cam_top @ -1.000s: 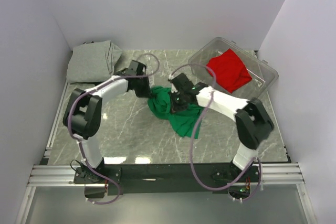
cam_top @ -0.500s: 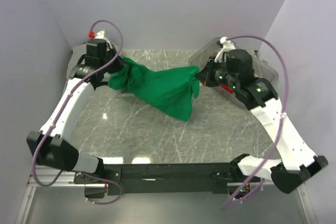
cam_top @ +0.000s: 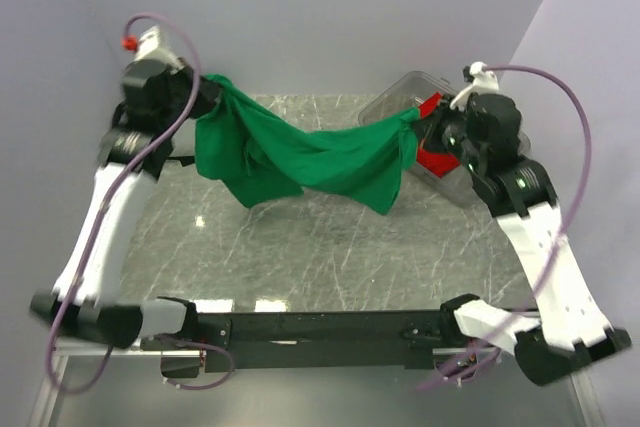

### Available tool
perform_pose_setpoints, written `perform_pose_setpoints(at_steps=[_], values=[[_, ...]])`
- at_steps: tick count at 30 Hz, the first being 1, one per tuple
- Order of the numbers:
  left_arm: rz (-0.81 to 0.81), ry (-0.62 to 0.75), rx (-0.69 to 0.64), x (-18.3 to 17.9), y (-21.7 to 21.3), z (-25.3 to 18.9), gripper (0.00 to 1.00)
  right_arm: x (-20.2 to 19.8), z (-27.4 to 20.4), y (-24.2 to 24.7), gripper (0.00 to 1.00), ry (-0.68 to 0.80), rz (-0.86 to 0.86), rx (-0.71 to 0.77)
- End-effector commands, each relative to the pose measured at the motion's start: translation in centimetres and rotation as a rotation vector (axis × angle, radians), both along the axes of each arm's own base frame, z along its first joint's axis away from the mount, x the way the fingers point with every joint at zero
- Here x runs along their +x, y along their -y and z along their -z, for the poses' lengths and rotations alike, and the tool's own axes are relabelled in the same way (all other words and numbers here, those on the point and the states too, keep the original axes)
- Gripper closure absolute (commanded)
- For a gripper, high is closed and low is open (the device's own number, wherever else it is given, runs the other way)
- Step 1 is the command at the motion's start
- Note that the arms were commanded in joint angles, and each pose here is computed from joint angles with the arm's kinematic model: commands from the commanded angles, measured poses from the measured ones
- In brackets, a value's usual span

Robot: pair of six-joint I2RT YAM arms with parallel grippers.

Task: Fold and stack the t-shirts
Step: Flatten the tshirt out

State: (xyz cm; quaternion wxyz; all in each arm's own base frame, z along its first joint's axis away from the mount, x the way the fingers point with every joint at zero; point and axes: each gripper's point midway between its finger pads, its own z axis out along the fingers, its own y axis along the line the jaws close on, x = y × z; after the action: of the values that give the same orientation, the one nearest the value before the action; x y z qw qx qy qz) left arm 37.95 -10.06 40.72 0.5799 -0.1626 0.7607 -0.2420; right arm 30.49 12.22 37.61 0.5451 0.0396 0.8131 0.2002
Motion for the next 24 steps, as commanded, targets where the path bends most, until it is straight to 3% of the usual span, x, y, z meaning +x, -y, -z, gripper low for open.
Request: perform_pose_setpoints(at_steps=[1,2,3,4,5,6,9,12,13,15,19,24], values=[[0.115,-0.191,-0.025,6.3,2.9,8.1,1.00,6.4,3.7,1.9,1.00,-0.038,0.068,-0.031],[0.120,-0.189,-0.026,7.9,2.9,7.8,1.00,8.4,6.2,1.5,1.00,-0.098,0.047,-0.030],[0.119,-0.315,-0.009,9.8,3.2,12.4,0.96,9.7,6.7,1.8,1.00,-0.109,0.048,-0.030],[0.121,-0.295,-0.009,11.4,3.3,10.8,0.88,11.1,7.5,2.4,0.98,-0.125,0.054,-0.031],[0.122,-0.328,0.015,12.4,3.2,12.0,0.77,12.9,10.7,2.0,0.89,-0.209,0.028,-0.041],[0.118,-0.409,0.036,13.9,3.3,15.6,0.57,13.9,10.2,1.6,0.66,-0.207,-0.001,-0.043],[0.123,-0.486,0.058,14.4,3.4,17.5,0.41,15.0,13.2,1.5,0.40,-0.302,-0.020,-0.070],[0.116,-0.518,0.066,12.4,3.2,19.6,0.38,13.7,14.6,1.5,0.28,-0.320,-0.034,-0.081],[0.108,-0.595,0.063,10.5,2.9,23.1,0.38,13.4,14.9,1.7,0.27,-0.315,-0.034,-0.087],[0.088,-0.571,0.052,9.1,2.4,23.2,0.39,11.3,16.3,2.0,0.27,-0.344,-0.045,-0.104],[0.033,-0.690,0.065,4.6,1.0,28.6,0.44,7.0,20.2,1.2,0.28,-0.445,-0.121,-0.081],[-0.009,-0.715,0.130,4.1,-0.4,30.3,0.51,3.1,24.2,0.8,0.32,-0.533,-0.166,-0.052]])
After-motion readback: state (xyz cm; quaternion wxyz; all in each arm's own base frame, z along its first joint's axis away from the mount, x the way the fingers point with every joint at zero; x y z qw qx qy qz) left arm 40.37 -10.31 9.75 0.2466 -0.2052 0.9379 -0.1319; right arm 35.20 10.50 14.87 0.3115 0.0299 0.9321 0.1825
